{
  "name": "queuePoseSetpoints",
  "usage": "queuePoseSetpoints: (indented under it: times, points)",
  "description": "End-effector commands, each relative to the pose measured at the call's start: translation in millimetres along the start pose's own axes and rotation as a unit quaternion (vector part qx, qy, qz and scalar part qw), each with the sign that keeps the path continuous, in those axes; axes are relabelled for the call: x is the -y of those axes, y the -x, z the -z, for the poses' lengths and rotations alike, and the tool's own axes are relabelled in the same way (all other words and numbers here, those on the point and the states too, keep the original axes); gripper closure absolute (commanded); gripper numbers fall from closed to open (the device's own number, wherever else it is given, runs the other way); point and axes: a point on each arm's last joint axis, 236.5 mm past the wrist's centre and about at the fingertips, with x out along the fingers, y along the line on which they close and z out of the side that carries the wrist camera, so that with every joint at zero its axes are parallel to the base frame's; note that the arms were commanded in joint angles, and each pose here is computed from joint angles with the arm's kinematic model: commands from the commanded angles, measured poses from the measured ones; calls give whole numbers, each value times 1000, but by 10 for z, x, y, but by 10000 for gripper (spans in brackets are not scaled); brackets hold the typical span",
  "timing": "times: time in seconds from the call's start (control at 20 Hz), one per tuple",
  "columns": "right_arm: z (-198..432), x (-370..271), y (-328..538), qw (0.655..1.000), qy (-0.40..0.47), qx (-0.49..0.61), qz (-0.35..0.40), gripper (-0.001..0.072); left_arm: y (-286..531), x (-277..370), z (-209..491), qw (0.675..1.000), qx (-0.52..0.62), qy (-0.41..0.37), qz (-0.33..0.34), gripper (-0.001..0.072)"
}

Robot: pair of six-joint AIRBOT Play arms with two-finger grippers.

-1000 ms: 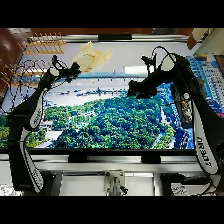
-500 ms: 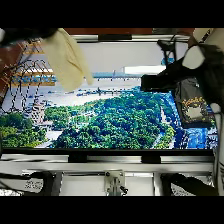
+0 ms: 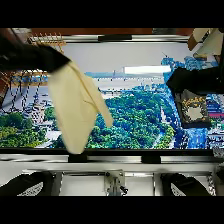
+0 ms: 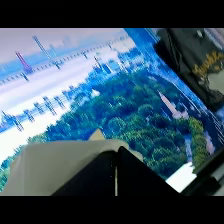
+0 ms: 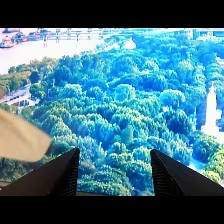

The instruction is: Fold the shirts.

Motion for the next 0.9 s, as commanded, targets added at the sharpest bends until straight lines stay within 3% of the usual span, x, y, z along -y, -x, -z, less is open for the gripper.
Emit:
queuePoseSetpoints:
  times: [0.0, 0.05, 0.1, 0.15, 0.2, 0.3, 0.45, 0.6, 0.65, 0.85]
  points:
    - [252, 84, 109, 999, -6, -41, 16, 146, -695, 358, 1180, 986, -155, 21, 58, 674]
    - [286, 93, 107, 999, -6, -49, 18, 146, -925, 417, 1486, 981, -183, 28, 65, 673]
    - [293, 94, 97, 998, -6, -52, 19, 146, -1153, 473, 1760, 975, -204, 48, 68, 620]
    - [285, 94, 84, 998, -6, -51, 19, 146, -1301, 499, 1947, 970, -223, 70, 65, 331]
    - [283, 93, 62, 998, 3, -54, 19, 143, -1367, 504, 2080, 961, -250, 102, 59, -13]
    - [296, 91, -7, 997, 23, -65, 18, 44, -1212, 406, 2142, 947, -296, 118, 52, -13]
    - [363, 127, -237, 992, 50, -110, 25, 44, -564, -239, 2041, 933, -341, 107, -31, -13]
    - [584, 528, -543, 968, 85, -215, 92, 44, 207, -950, 2156, 913, -358, 144, -132, -13]
    - [666, 597, -649, 961, 76, -251, 90, 44, 339, -1058, 2285, 907, -355, 181, -139, -13]
    - [912, 450, -1195, 946, -18, -321, -32, 44, 270, -876, 3238, 869, -392, 295, -68, -13]
